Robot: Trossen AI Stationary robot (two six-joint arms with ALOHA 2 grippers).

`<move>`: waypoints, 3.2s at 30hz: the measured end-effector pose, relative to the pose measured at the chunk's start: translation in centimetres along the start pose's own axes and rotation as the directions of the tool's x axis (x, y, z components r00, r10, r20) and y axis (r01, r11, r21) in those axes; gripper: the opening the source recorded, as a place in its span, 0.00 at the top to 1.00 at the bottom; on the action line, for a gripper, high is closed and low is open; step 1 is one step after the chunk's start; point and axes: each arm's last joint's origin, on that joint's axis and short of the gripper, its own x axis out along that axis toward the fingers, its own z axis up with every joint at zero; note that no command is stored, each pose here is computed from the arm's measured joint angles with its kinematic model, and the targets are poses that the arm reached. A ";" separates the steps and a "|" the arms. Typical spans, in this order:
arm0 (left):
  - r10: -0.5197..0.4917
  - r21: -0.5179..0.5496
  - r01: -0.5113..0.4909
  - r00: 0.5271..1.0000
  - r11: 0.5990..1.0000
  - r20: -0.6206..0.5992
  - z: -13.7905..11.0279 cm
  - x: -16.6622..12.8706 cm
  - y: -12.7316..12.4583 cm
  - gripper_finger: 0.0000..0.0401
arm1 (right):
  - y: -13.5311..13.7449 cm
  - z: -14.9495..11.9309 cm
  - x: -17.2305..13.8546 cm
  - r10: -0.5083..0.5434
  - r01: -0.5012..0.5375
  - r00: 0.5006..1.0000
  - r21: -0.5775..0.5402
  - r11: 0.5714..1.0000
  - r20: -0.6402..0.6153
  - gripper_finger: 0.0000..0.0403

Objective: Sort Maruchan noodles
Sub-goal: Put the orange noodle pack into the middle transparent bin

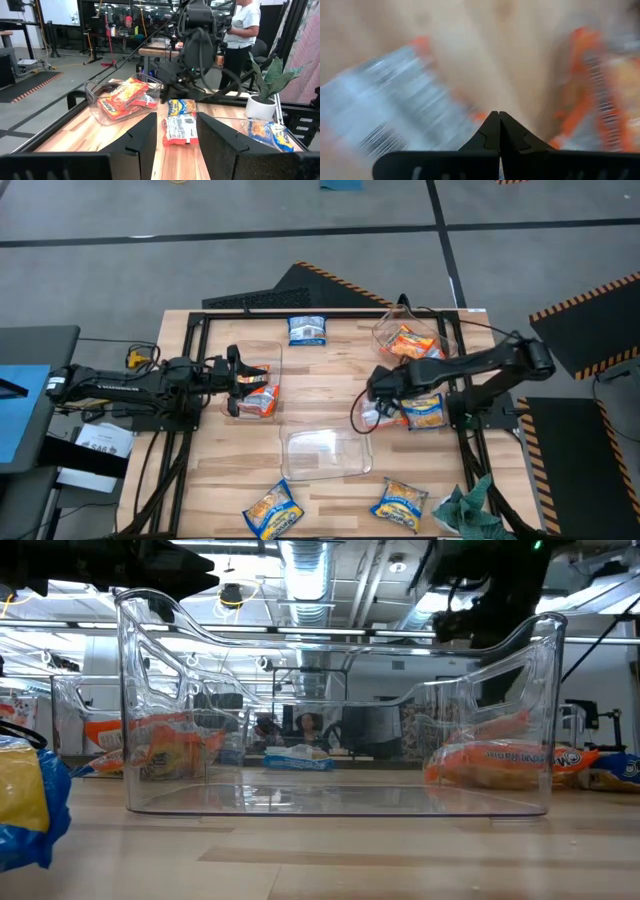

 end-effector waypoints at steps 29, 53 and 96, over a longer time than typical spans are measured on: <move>0.001 0.012 -0.001 1.000 1.000 -0.014 -0.1 0.0 0.0 0.69 | 0.4 5.5 5.1 0.348 -0.324 0.911 -0.138 0.936 0.224 0.96; 0.024 0.031 -0.023 0.999 0.999 -0.026 -0.3 0.0 0.1 0.69 | 0.6 4.0 4.2 0.528 -0.549 0.830 -0.091 0.831 -0.179 0.96; 0.025 0.031 -0.024 0.999 0.999 -0.026 -0.3 0.0 0.1 0.69 | 2.0 11.1 1.5 0.516 -0.421 0.758 -0.305 0.854 0.398 0.47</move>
